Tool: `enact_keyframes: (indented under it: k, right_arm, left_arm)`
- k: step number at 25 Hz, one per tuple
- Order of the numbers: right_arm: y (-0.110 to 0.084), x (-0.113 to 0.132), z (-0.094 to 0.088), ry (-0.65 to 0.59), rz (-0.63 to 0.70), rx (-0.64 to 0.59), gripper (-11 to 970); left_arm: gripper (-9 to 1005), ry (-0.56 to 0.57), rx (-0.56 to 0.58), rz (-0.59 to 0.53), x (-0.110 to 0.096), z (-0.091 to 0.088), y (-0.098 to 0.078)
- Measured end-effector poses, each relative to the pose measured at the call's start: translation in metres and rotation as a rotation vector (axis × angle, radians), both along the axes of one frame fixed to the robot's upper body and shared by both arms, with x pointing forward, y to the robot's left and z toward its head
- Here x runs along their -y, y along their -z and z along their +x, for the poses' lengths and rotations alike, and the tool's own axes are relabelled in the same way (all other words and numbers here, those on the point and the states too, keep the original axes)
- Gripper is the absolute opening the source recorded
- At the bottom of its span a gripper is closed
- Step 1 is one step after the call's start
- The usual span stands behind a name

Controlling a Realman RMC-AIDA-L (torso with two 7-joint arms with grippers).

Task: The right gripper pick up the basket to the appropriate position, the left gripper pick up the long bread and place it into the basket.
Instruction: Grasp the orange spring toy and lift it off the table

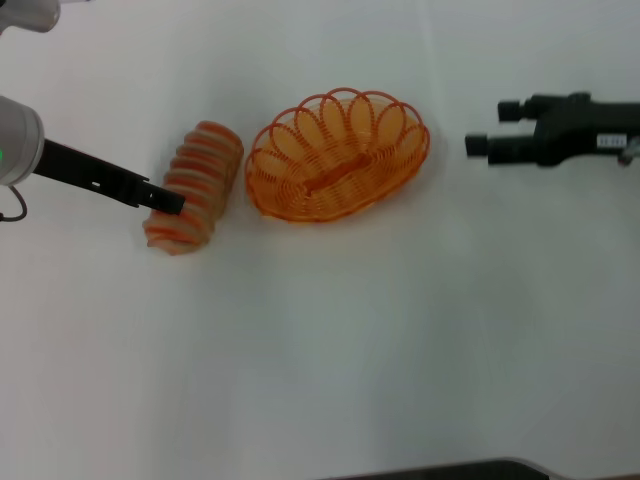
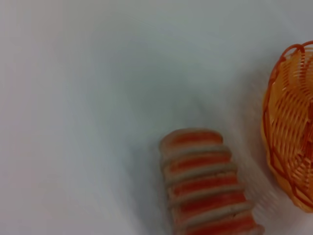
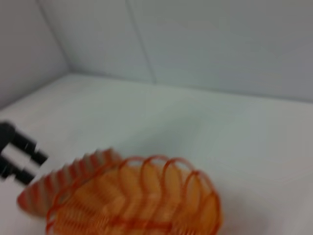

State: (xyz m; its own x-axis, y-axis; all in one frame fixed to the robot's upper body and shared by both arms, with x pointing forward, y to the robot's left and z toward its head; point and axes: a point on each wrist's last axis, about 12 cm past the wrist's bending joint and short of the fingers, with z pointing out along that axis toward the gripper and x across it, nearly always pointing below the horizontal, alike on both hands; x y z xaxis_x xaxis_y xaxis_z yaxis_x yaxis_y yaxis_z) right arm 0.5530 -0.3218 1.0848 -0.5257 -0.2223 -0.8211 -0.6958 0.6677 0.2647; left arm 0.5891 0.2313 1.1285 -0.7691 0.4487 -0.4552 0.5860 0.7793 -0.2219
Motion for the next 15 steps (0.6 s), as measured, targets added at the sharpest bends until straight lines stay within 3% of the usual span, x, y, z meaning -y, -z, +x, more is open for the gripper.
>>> enact_keyframes:
  k: [6,15]
  right_arm:
    - [0.011,-0.007,-0.017,-0.13,-0.054,0.014,868]
    - [0.018,0.0,-0.031,-0.158,-0.087,0.071,868]
  left_arm:
    - [742,-0.006,0.003,-0.005,0.001,0.001,0.0]
    - [741,-0.027,0.009,-0.011,-0.001,0.001,0.002]
